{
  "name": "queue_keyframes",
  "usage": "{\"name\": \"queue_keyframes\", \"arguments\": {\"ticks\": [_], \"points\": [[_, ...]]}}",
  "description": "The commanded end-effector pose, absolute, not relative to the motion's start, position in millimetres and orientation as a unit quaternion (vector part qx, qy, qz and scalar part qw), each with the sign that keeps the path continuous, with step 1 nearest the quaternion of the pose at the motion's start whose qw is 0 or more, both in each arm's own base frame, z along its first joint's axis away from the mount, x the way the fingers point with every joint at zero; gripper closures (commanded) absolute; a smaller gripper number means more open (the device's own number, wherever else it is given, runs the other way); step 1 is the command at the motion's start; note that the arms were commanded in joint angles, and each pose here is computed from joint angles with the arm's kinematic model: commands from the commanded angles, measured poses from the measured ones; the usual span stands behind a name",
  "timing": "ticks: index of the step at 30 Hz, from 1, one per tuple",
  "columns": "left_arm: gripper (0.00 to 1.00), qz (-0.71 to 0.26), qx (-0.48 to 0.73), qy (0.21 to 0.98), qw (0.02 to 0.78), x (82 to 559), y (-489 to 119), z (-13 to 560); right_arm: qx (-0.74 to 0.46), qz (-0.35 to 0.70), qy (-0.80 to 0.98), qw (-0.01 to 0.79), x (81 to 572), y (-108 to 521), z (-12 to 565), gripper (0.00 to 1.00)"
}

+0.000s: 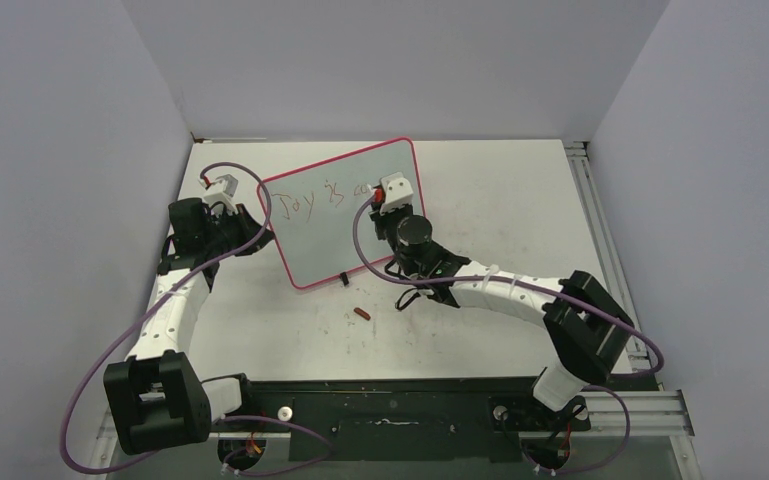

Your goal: Write a sentence on the whiteboard

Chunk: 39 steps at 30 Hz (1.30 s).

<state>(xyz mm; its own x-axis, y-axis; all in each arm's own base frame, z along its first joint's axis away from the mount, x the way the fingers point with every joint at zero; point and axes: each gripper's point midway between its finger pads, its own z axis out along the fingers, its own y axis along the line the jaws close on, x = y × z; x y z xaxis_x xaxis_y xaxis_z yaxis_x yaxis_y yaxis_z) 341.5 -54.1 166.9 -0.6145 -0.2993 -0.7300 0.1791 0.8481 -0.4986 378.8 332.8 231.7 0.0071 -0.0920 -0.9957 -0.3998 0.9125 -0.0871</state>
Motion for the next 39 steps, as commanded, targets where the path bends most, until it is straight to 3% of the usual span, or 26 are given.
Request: {"name": "queue_keyframes", "arguments": {"ticks": [1,39], "points": [[1.00,-0.271,-0.011,0.844,0.463,345.9,-57.7,188.4,-0.148,0.123,0.669,0.718,370.2,316.5,274.7,0.95],[1.00,-0.274,-0.009,0.844,0.461,345.9,-59.3,187.9,-0.163,0.123,0.675,0.709,391.8,333.4,255.4,0.95]]}}
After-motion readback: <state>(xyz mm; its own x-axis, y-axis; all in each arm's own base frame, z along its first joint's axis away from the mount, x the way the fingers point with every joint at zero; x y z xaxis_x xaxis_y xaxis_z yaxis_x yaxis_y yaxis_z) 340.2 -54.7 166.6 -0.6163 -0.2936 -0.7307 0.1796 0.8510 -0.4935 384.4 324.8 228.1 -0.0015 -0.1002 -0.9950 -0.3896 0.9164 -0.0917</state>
